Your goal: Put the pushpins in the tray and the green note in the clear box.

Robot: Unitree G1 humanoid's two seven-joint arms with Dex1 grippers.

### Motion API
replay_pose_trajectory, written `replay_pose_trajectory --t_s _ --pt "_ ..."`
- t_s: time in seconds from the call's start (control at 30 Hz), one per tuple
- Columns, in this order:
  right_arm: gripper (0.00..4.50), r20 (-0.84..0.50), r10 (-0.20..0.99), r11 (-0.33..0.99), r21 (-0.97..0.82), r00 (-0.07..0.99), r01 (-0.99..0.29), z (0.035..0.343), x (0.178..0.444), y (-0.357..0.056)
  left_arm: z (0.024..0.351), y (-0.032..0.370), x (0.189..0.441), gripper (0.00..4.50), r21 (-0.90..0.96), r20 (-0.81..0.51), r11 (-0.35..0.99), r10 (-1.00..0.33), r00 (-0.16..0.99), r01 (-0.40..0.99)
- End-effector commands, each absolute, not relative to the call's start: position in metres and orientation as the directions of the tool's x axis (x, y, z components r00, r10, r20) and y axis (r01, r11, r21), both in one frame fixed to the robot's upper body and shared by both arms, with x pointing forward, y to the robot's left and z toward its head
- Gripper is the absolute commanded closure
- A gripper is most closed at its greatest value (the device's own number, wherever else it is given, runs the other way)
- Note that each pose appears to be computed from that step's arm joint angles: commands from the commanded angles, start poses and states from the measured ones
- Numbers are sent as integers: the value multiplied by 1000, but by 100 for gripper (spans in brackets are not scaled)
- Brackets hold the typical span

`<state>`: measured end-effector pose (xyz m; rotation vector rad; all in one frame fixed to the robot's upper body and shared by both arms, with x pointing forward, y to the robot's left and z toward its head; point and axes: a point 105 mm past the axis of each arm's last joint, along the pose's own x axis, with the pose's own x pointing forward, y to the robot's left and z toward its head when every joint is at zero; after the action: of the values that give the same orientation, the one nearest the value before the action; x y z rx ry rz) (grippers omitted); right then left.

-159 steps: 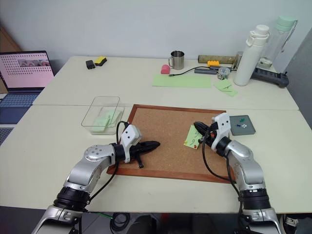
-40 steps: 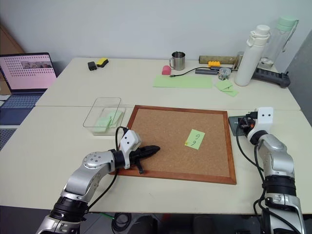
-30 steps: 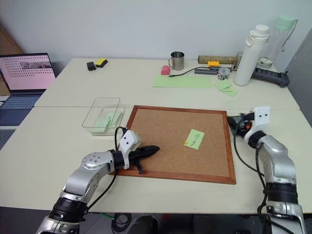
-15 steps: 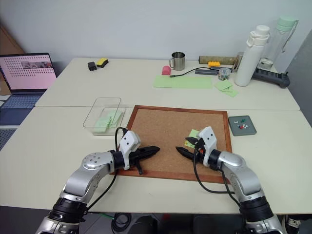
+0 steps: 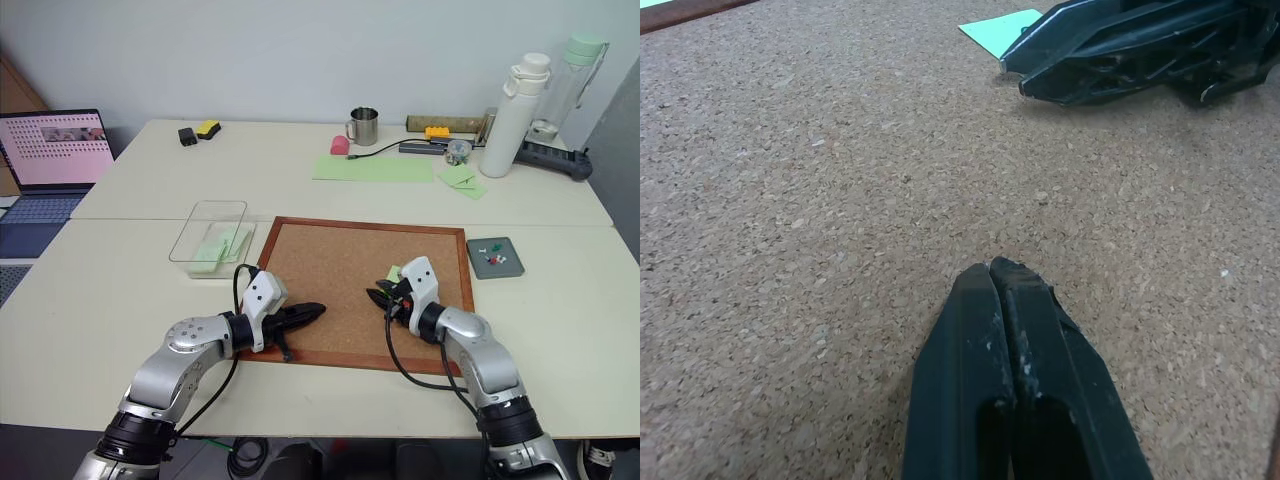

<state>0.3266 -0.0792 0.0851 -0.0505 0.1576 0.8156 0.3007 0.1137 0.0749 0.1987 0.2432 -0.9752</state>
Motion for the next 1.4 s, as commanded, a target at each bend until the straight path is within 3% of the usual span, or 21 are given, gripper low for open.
replay_pose_trajectory --t_s 0.03,0.17,0.37,0.5,0.6,0.73,0.93,1.1,1.4 --pt "444 -182 709 686 -48 681 -726 81 324 -87 60 116 294 450 21 -348 548 -780 520 836" --pt "444 -143 710 684 -92 689 -724 97 325 -90 59 117 295 450 20 -351 547 -780 518 837" --pt "444 32 732 675 -173 681 -717 158 323 -91 58 117 296 450 19 -353 548 -779 519 836" --pt "444 -46 766 603 -297 641 -741 155 316 -91 62 115 298 450 -3 -330 545 -792 513 839" --pt "450 -120 786 522 -399 607 -754 146 311 -91 84 110 303 409 -111 -228 547 -827 515 830" --pt "450 -200 818 363 -547 539 -754 143 304 -87 142 109 318 330 -369 -3 474 -861 509 799" --pt "450 -250 865 170 -670 435 -723 146 293 -75 171 102 311 217 -520 71 302 -917 393 799" --pt "450 -255 894 71 -733 370 -676 156 286 -60 168 91 310 119 -605 46 255 -935 352 755" --pt "450 -224 930 3 -787 290 -617 172 271 -36 167 74 309 119 -633 51 208 -950 308 746"
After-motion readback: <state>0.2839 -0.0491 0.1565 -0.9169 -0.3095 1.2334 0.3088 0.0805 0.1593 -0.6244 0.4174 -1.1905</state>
